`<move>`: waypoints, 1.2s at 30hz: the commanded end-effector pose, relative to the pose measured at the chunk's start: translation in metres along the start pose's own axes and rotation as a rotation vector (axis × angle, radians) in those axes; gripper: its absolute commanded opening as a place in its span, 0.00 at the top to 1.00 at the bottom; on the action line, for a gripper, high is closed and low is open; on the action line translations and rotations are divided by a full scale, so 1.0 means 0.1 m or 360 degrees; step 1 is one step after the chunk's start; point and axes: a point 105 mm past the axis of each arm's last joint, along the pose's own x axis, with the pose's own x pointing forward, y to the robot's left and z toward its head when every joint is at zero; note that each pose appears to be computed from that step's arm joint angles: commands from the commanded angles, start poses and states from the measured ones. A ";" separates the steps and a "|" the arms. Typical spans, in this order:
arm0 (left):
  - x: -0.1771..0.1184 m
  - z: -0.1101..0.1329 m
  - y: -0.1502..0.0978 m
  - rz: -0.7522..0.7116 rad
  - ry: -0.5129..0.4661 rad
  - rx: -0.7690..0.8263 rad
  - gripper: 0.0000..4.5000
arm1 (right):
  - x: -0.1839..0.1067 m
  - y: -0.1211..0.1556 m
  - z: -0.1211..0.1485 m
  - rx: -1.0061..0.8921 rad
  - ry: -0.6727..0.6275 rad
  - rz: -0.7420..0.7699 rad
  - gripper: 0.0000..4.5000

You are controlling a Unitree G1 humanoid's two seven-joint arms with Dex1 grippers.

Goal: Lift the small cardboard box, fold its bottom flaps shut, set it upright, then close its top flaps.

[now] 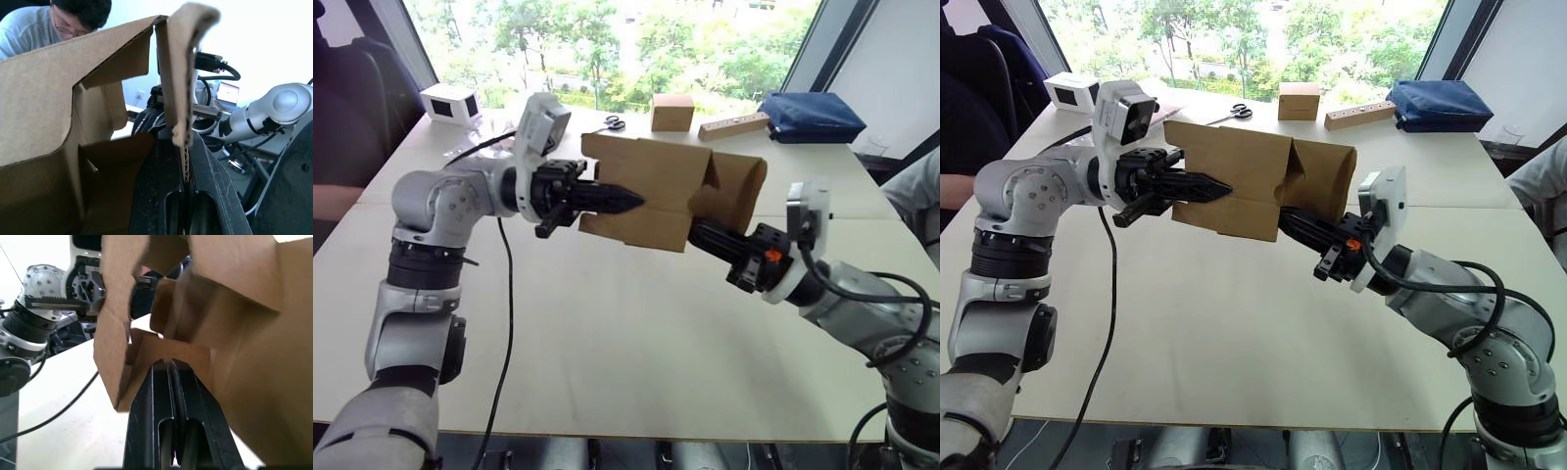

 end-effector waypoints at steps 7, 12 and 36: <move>-0.08 0.12 0.03 0.0094 -0.0031 0.0126 1.00 | -0.03 0.09 0.20 -0.0076 -0.0021 0.0062 0.99; -0.15 0.19 0.07 0.0166 -0.0085 0.0169 1.00 | -0.24 0.06 0.41 -0.0084 0.0018 0.0032 0.99; -0.20 0.33 0.03 0.0147 -0.0153 0.0224 1.00 | -0.15 -0.95 0.29 -0.0017 -0.0340 -0.0567 0.99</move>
